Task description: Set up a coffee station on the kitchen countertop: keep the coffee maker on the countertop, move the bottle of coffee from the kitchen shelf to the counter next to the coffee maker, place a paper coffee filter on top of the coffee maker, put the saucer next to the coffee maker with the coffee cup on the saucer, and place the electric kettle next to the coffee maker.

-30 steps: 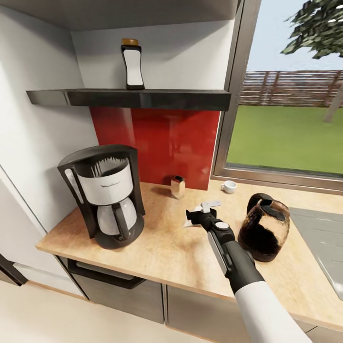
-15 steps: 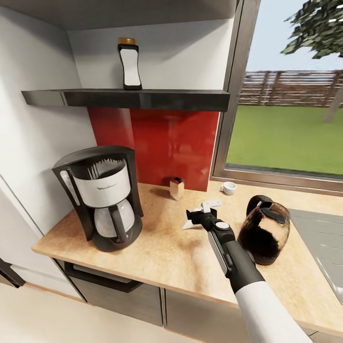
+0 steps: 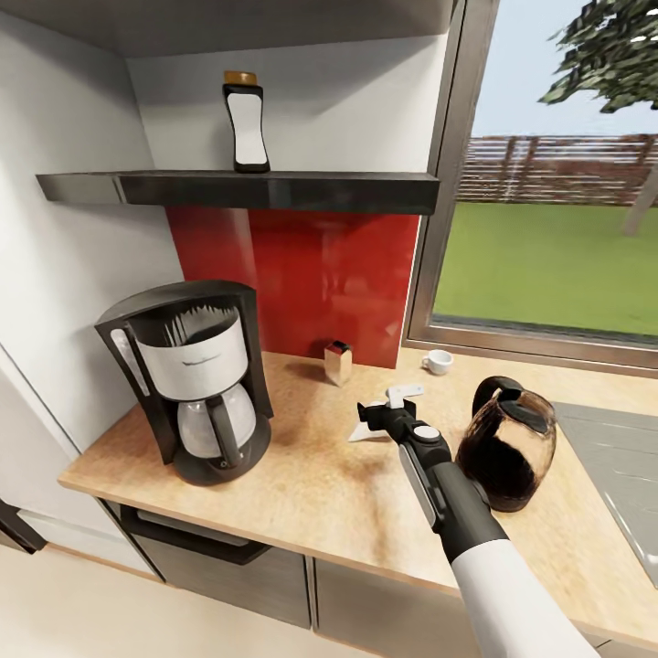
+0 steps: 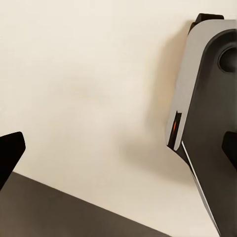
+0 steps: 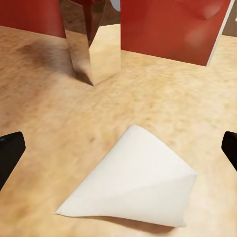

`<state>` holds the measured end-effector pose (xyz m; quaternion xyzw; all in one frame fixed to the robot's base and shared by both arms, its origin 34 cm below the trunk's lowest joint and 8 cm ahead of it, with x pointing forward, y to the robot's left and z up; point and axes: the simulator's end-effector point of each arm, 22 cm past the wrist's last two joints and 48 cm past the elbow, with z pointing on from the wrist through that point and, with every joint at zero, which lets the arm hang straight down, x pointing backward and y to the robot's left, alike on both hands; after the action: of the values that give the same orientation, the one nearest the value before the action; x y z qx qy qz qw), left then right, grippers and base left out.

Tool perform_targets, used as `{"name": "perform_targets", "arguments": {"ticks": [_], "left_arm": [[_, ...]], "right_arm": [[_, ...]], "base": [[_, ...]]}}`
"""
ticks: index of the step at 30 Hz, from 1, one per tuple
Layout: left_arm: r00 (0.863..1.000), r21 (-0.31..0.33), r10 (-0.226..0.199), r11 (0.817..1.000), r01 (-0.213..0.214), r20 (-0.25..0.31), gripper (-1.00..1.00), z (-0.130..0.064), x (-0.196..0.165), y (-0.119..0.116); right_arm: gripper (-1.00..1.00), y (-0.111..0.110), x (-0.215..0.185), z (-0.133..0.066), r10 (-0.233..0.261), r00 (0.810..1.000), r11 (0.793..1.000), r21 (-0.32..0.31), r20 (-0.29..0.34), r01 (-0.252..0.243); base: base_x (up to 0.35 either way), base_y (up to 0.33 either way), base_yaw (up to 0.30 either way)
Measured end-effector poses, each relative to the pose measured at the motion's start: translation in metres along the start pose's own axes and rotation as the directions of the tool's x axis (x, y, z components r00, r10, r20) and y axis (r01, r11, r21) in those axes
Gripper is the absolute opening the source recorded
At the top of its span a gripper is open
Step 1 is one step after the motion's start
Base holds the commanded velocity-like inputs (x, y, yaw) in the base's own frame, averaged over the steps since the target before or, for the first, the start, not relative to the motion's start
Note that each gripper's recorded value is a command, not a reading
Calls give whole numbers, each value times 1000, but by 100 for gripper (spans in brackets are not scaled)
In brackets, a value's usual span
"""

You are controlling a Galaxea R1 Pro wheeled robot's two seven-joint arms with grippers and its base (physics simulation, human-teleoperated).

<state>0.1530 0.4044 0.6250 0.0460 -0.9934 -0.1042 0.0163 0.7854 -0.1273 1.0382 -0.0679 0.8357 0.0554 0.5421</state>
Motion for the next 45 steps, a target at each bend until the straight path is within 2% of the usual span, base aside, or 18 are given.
{"name": "perform_targets", "arguments": {"ticks": [2, 9, 12, 45], "left_arm": [[1000, 0, 0, 1000, 0, -1, 100, 0, 1, 0], [1000, 0, 0, 1000, 0, -1, 100, 0, 1, 0], [1000, 0, -1, 1000, 1, -1, 100, 0, 1, 0], [1000, 1, -2, 1000, 2, -1, 100, 0, 1, -1]], "right_arm": [[100, 0, 2, 0, -2, 1000, 1000, -1, -4, 2], [100, 1, 41, 8, -4, 996, 1000, -4, -87, 4], [100, 1, 45, 8, -5, 995, 1000, -4, -96, 5], [100, -1, 46, 8, -6, 995, 1000, 0, -98, 6]], "base": [[0, 0, 0], [0, 0, 0], [0, 0, 0], [44, -9, 0]]}}
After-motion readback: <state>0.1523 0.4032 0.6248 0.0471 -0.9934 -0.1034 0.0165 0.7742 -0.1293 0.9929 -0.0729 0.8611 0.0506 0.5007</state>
